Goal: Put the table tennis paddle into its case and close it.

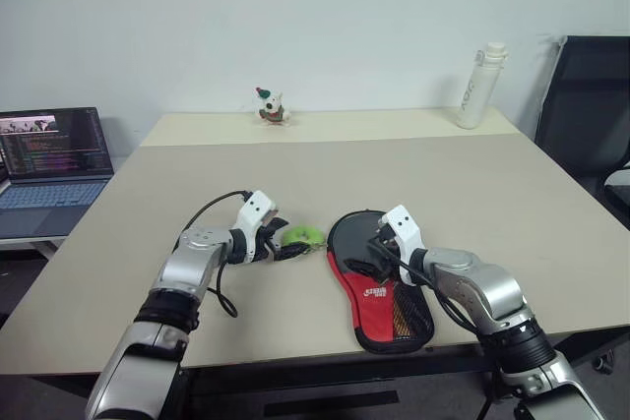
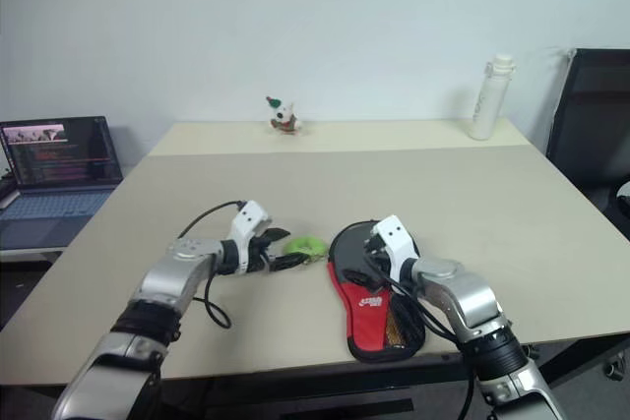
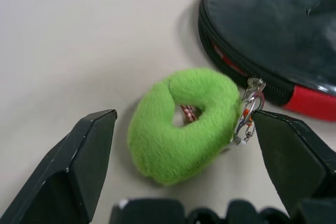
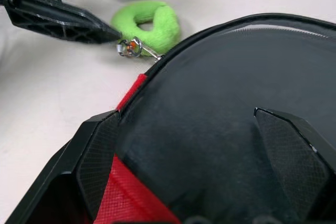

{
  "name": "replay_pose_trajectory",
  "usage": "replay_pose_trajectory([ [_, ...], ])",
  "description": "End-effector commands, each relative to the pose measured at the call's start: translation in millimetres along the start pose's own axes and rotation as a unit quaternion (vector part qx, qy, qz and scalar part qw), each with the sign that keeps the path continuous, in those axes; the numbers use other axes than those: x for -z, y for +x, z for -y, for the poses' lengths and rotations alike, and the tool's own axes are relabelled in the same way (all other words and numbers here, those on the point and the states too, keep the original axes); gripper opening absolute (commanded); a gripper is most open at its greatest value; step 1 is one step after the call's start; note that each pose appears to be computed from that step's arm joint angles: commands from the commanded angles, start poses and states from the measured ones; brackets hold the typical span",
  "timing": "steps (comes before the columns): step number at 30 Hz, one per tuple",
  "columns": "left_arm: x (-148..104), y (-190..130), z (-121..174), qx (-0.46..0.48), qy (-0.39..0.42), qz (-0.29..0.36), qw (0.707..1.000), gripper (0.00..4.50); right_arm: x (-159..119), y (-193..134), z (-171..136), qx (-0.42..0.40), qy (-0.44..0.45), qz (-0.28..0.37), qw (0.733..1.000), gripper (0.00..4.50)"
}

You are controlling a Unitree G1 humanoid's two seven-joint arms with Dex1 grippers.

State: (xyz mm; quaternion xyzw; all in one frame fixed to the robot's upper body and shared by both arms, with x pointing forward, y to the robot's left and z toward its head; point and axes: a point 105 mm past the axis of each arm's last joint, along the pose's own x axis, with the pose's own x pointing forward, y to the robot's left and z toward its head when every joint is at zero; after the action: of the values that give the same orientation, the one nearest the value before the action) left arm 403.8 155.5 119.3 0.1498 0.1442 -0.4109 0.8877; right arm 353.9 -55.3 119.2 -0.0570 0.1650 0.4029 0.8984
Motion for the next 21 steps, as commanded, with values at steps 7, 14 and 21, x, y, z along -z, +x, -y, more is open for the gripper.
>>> replay_pose_trajectory([
  [7,8.4,20.8,-8.7,0.007,0.052,-0.058,0.997,4.47,-12.3,1.6,-4.6,0.004,-0.009,0.027,1.000,4.50],
  [14,17.1,14.6,-3.9,0.043,0.075,-0.064,0.994,4.47,-13.2,0.0,-3.4,0.013,-0.008,0.029,0.999,4.50],
  [21,11.8,-8.6,-26.5,0.004,0.065,-0.042,0.997,4.47,-12.3,0.0,-2.8,0.014,-0.008,0.029,0.999,4.50],
])
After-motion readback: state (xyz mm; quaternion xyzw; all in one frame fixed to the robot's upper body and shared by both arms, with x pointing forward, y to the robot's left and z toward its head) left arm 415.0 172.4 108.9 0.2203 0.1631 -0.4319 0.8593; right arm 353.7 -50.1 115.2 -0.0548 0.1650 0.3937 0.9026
